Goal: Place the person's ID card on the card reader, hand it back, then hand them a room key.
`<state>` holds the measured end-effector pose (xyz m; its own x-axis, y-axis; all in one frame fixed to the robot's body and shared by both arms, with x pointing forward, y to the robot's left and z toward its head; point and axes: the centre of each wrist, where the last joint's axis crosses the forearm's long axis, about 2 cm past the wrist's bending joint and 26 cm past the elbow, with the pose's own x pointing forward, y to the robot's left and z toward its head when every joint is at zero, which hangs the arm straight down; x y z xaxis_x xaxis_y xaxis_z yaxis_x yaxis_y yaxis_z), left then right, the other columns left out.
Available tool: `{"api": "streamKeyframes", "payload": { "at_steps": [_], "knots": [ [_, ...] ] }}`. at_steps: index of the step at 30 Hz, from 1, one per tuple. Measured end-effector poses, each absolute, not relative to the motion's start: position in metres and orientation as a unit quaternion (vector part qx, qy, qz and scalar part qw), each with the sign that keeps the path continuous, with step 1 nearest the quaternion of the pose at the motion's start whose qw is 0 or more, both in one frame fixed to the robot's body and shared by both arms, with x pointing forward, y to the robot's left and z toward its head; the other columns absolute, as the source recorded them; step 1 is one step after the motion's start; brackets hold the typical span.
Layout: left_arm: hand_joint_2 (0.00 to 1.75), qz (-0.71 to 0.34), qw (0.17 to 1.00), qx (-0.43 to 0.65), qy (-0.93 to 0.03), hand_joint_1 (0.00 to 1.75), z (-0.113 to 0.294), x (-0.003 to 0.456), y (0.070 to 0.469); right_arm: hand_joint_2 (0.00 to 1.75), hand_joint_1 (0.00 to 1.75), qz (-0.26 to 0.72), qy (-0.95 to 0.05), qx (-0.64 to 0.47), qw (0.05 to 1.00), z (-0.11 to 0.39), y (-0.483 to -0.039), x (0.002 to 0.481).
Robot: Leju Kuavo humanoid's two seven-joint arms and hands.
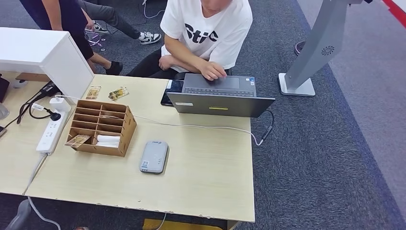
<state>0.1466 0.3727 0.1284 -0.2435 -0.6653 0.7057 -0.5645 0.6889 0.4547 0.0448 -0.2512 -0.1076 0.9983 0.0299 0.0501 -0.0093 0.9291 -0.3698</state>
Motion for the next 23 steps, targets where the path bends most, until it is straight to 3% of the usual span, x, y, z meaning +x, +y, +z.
{"api": "streamKeyframes", "payload": {
  "at_steps": [4, 12, 18, 23],
  "knots": [
    [1.75, -0.014, 0.533, 0.387, -0.752, 0.00, 0.111, 0.127, 0.406, 1.75, 0.00, -0.001, -0.030, -0.194, 0.981, -0.108, -0.252, 0.044],
    [1.75, 0.109, 0.632, 0.500, -0.582, 0.00, 0.042, 0.073, 0.453, 1.75, 0.00, -0.006, -0.019, -0.199, 0.980, -0.108, -0.252, 0.043],
    [1.75, 0.227, 0.716, 0.526, -0.400, 0.00, -0.036, 0.037, 0.436, 1.75, 0.00, 0.004, -0.008, -0.209, 0.978, -0.108, -0.255, 0.043],
    [1.75, 0.270, 0.765, 0.492, -0.316, 0.00, -0.068, 0.027, 0.409, 1.75, 0.00, 0.008, -0.002, -0.217, 0.976, -0.108, -0.261, 0.042]
  ]
}}
